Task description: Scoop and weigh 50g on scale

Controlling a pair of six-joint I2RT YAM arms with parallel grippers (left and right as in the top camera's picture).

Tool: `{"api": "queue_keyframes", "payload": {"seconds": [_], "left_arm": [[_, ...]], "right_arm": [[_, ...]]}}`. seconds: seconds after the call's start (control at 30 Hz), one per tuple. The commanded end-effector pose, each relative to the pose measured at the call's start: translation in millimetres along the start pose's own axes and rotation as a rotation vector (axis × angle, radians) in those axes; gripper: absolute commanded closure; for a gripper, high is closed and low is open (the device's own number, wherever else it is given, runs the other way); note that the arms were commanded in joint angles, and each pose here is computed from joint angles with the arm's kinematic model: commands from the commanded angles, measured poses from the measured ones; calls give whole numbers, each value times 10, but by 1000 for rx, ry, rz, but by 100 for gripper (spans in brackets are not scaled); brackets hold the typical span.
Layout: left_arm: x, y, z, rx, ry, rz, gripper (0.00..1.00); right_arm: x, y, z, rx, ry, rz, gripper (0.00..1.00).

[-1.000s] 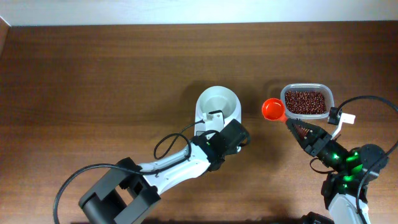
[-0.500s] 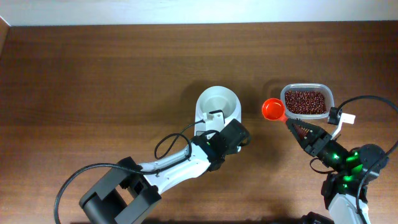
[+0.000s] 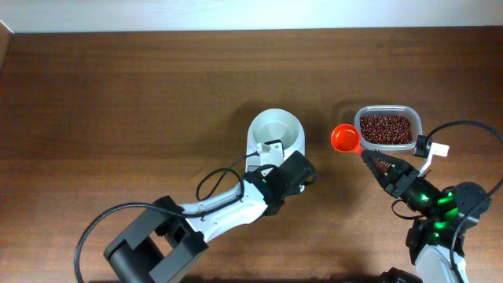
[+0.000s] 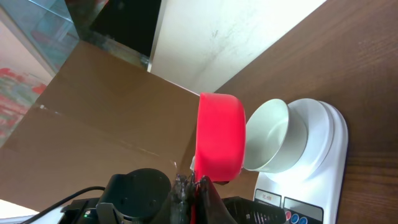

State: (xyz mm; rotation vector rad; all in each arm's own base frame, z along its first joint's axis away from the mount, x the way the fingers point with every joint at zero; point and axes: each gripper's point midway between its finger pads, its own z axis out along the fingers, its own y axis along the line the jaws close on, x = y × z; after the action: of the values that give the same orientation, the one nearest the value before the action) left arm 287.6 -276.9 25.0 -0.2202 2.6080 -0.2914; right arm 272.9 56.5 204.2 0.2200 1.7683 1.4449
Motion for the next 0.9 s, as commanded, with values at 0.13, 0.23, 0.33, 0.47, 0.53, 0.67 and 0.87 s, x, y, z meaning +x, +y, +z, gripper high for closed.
{"api": "queue_keyframes", "payload": {"seconds": [0.13,0.23,0.33,0.47,0.53,0.67,0.87], "left_arm": [[-3,-45,19,8,4,3,100],[-2,-45,19,9,5,3,100],[3,-47,18,10,7,3,100],[42,-37,57,6,21,6,100],[67,-22,88,-1,28,-14,100],[77,-13,108,-6,30,-16,100],[59,1,108,-14,19,-15,100]], "right_arm": [[-56,11,-9,4,-17,-33,96],[-56,11,-9,4,-17,-33,96],[-57,10,-9,4,-17,-33,96],[-57,10,-9,4,-17,-33,96],[-56,11,-9,4,-17,-33,96],[-57,10,-9,4,-17,-33,96],[-56,11,-9,4,-17,-33,96]]}}
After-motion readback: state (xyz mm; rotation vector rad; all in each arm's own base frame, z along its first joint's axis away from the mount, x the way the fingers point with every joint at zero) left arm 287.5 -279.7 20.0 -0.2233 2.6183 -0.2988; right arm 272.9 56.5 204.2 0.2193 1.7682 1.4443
